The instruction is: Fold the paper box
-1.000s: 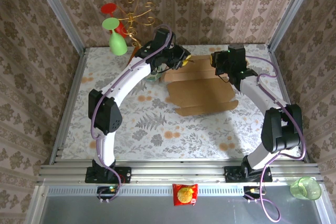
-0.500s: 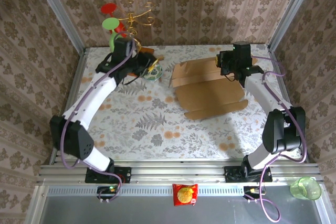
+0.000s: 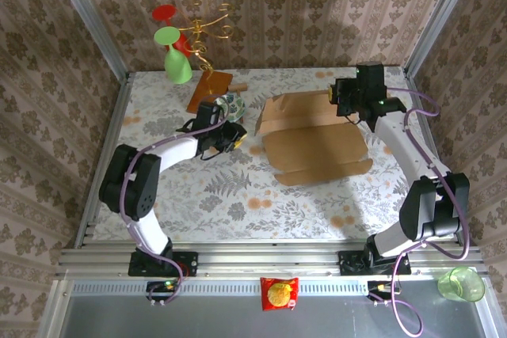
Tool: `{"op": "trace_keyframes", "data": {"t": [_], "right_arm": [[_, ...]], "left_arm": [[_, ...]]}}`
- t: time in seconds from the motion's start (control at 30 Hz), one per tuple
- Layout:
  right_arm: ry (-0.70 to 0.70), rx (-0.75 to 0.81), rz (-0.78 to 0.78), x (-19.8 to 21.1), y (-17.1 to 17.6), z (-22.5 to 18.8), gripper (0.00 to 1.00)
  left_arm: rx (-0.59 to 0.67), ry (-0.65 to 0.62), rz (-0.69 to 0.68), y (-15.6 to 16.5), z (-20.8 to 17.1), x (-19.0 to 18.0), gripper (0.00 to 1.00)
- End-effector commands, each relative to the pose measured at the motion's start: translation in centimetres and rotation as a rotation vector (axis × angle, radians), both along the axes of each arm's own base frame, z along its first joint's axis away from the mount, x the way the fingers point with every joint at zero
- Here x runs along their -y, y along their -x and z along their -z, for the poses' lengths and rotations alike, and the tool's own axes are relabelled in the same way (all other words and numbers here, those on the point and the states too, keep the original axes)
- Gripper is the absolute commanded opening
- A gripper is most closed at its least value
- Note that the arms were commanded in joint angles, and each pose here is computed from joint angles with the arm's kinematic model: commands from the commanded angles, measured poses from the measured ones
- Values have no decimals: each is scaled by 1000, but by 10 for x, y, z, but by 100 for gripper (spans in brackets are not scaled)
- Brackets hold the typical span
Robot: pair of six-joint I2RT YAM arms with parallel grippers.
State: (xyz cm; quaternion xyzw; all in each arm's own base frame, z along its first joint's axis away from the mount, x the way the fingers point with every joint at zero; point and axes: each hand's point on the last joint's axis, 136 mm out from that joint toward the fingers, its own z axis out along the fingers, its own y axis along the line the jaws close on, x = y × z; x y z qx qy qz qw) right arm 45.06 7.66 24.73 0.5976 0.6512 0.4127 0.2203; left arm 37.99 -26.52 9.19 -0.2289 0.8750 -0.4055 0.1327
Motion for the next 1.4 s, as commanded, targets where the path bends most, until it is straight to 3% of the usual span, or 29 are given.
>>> {"op": "trace_keyframes", "data": {"t": [0.0, 0.23, 0.57, 0.77, 1.13, 1.37], "right_arm": [[-43, 19, 14, 2, 5, -21, 0], [-77, 23, 25, 5, 0, -25, 0], [-101, 45, 53, 12, -18, -20, 0], [-112, 37, 58, 12, -22, -16, 0], [-146, 41, 88, 15, -34, -8, 0], [-134, 48, 75, 10, -33, -6, 0]], "left_arm": [[118, 92, 39, -16, -20, 29, 33], [165, 218, -6, -31, -10, 44, 37], [197, 383, -41, -22, -6, 60, 29], [264, 455, -61, -26, -20, 63, 29], [294, 438, -22, -8, -21, 78, 30], [332, 318, 37, 1, -20, 79, 35]]}}
